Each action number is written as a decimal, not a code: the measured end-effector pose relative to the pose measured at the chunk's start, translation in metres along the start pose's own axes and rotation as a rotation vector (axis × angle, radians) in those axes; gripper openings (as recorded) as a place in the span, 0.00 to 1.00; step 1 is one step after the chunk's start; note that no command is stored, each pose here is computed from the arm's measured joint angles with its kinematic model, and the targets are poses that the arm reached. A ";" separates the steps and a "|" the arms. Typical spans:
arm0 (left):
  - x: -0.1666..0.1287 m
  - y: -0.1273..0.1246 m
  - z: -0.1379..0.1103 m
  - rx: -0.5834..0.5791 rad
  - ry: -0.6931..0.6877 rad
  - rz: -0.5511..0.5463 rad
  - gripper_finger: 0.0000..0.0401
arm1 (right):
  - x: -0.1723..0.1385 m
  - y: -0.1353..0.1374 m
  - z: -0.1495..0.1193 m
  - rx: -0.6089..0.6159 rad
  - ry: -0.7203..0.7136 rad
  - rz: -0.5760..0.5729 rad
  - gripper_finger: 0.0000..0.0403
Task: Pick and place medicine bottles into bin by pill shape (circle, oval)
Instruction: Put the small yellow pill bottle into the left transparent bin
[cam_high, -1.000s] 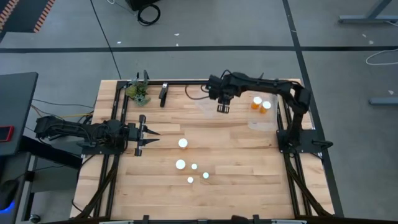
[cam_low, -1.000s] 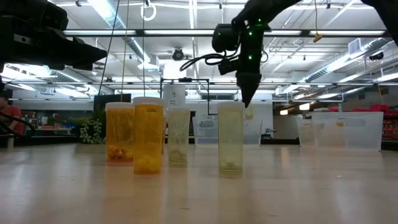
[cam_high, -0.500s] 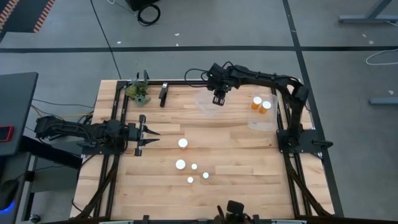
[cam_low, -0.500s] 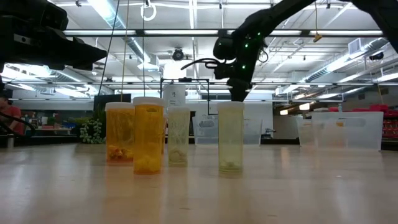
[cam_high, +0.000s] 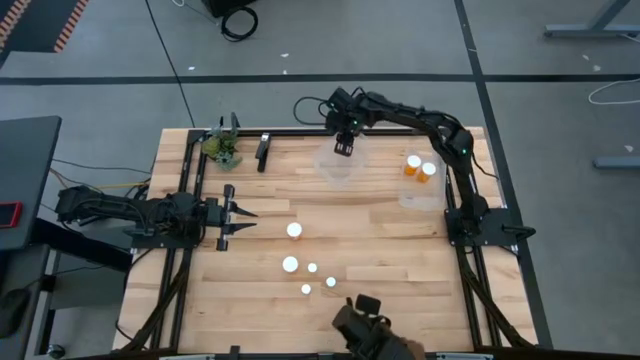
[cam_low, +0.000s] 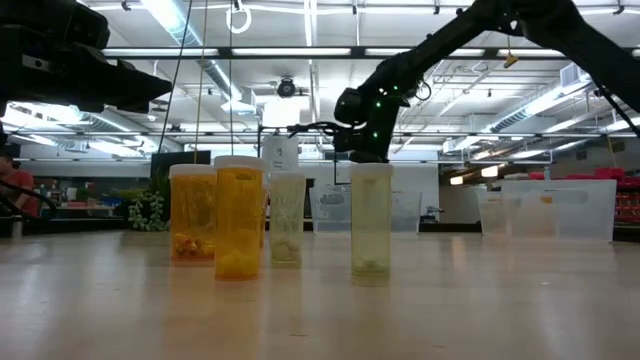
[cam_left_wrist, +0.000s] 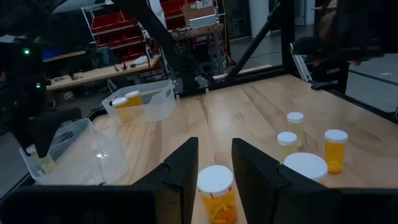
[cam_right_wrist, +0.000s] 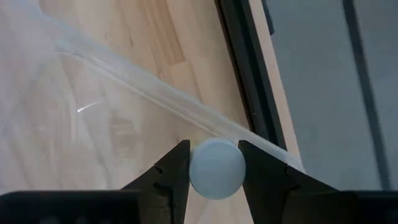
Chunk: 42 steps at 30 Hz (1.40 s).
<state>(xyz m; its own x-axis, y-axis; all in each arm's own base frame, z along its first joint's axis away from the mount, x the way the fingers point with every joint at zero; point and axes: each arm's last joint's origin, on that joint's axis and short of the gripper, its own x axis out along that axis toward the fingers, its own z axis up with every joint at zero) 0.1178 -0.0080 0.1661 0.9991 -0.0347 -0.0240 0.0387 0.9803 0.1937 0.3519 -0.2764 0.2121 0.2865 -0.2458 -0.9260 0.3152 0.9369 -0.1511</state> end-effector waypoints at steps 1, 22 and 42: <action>0.000 0.000 0.000 0.000 0.000 0.000 0.27 | 0.000 -0.003 -0.002 0.008 0.000 0.011 0.33; 0.000 0.000 0.000 0.000 0.001 0.000 0.27 | 0.016 -0.010 -0.019 0.039 0.012 0.064 0.44; 0.000 0.000 0.000 0.000 0.000 0.000 0.27 | -0.059 0.010 -0.001 0.039 -0.111 0.006 0.56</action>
<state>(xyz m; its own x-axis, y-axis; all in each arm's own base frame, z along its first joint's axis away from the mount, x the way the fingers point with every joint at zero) 0.1178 -0.0080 0.1660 0.9991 -0.0345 -0.0244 0.0386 0.9803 0.1938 0.3377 -0.2528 0.2650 0.3858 -0.2684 -0.8827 0.3473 0.9286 -0.1306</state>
